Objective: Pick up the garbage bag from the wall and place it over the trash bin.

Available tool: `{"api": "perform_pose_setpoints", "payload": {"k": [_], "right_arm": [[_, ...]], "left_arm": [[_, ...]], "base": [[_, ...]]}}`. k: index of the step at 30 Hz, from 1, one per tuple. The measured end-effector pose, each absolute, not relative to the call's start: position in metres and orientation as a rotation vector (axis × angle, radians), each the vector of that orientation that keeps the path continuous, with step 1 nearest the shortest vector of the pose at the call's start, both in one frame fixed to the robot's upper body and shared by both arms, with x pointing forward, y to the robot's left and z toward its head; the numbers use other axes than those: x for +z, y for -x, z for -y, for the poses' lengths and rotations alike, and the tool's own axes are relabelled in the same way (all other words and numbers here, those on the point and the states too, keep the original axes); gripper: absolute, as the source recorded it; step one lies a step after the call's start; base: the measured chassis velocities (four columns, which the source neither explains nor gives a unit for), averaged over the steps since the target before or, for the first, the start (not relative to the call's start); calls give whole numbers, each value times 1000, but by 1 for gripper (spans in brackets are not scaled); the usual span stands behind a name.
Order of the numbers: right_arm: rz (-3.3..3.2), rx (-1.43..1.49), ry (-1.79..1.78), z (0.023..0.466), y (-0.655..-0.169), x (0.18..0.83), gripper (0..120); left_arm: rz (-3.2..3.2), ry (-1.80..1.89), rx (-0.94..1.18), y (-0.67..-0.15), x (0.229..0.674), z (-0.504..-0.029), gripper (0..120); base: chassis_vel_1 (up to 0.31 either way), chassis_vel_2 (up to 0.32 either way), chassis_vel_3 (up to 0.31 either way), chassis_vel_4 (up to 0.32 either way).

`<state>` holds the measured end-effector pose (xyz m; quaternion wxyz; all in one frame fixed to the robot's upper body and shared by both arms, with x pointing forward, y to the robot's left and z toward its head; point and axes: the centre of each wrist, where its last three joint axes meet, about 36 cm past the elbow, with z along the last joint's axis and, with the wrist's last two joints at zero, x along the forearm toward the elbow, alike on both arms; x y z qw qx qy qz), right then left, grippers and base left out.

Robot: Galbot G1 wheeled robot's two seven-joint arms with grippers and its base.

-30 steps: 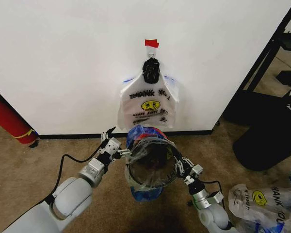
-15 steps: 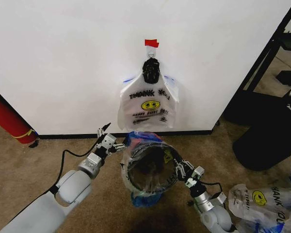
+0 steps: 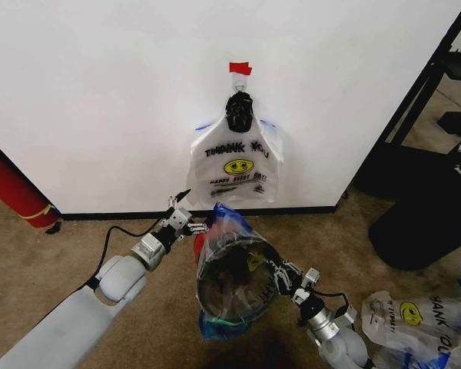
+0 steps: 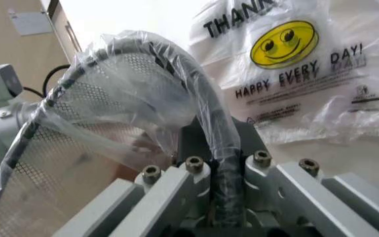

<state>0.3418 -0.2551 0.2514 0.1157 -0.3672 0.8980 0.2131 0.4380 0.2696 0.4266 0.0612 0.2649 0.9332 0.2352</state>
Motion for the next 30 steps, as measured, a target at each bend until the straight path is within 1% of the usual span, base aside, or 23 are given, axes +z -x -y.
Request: {"api": "perform_pose_setpoints", "payload": {"k": [6, 10, 13, 17, 20, 22, 26, 30], "right_arm": [[-2639, 559, 1036, 253, -346, 250, 0], [-2639, 486, 1031, 255, -348, 250, 0], [-2639, 440, 1036, 258, -351, 251, 0], [-2635, 306, 1044, 265, -357, 253, 0], [-2636, 222, 1048, 270, -360, 254, 0], [-2637, 205, 1049, 271, -360, 254, 0], [-2636, 113, 1060, 277, -361, 256, 0], [-2628, 68, 1084, 279, -364, 258, 0]], "left_arm": [[-2804, -766, 808, -430, 431, -274, 100], [-2796, -720, 927, -428, 431, -278, 100], [-2796, -753, 891, -427, 429, -281, 100], [-2713, -911, 762, -429, 429, -283, 100], [-2648, -980, 738, -430, 432, -284, 100], [-2632, -999, 739, -431, 433, -284, 100], [-2493, -1200, 785, -436, 441, -287, 100], [-2446, -1277, 803, -438, 443, -285, 100]], "base": [[0, 0, 0, 0], [0, 0, 0, 0], [0, 0, 0, 0], [0, 0, 0, 0], [0, 0, 0, 0], [0, 0, 0, 0], [0, 0, 0, 0], [0, 0, 0, 0]]}}
